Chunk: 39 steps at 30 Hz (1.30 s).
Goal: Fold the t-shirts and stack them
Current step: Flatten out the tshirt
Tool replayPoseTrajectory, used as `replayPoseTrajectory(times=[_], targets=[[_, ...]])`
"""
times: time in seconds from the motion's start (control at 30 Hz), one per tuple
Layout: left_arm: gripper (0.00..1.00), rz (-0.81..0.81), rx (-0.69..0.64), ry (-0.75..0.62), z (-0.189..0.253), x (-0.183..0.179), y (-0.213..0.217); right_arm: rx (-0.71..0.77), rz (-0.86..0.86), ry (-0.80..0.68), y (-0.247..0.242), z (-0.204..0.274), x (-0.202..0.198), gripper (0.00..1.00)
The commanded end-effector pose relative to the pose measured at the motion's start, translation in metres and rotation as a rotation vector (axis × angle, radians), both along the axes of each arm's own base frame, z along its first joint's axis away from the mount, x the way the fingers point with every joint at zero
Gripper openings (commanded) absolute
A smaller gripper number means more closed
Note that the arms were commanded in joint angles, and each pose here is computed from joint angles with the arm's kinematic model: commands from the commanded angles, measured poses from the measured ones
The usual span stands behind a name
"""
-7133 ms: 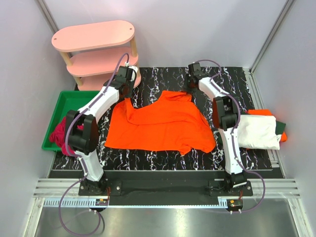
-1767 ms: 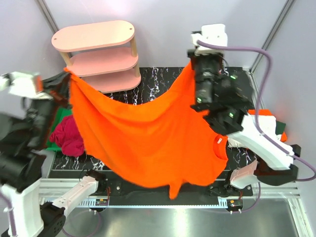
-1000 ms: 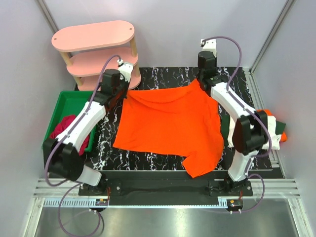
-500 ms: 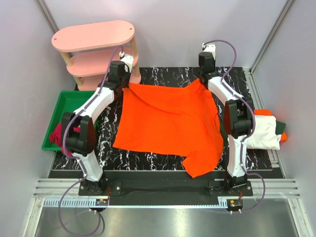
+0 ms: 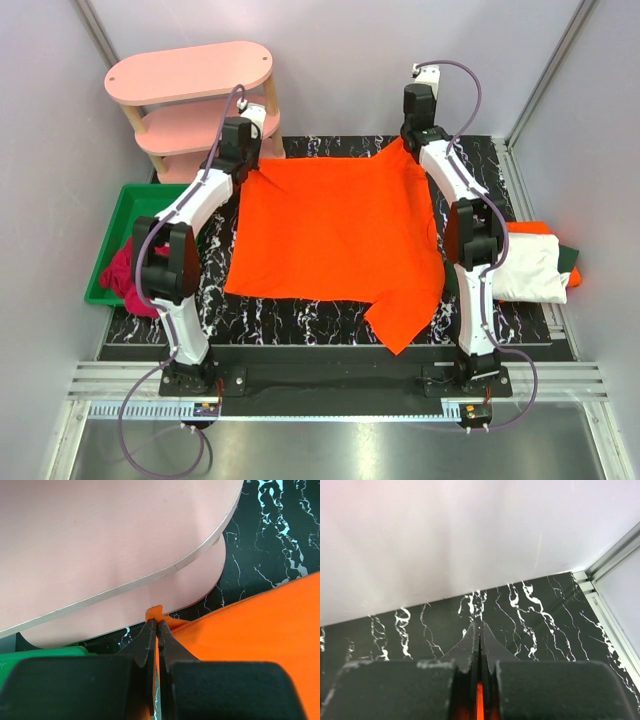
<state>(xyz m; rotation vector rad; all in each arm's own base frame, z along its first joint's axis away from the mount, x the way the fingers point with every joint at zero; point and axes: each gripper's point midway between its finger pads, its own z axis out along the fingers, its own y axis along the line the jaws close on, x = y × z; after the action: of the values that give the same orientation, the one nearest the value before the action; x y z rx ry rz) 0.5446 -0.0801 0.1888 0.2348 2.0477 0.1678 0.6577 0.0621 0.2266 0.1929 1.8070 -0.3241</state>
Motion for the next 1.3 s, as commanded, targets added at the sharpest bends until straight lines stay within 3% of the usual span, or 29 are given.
replayPoseTrajectory(times=[0.0, 0.43, 0.87, 1.27], targets=[[0.0, 0.035, -0.017, -0.091, 0.027, 0.017, 0.006, 0.032, 0.028, -0.057, 0.017, 0.027, 0.003, 0.0], [0.0, 0.043, 0.01, -0.047, 0.017, -0.014, 0.019, 0.021, 0.0, 0.114, 0.036, -0.036, -0.072, 0.0], [0.0, 0.085, 0.042, -0.044, 0.021, -0.052, 0.047, 0.052, -0.007, 0.135, 0.056, -0.031, -0.166, 0.0], [0.0, 0.083, 0.073, 0.017, -0.003, -0.078, 0.054, 0.074, -0.031, 0.232, 0.057, -0.069, -0.216, 0.0]])
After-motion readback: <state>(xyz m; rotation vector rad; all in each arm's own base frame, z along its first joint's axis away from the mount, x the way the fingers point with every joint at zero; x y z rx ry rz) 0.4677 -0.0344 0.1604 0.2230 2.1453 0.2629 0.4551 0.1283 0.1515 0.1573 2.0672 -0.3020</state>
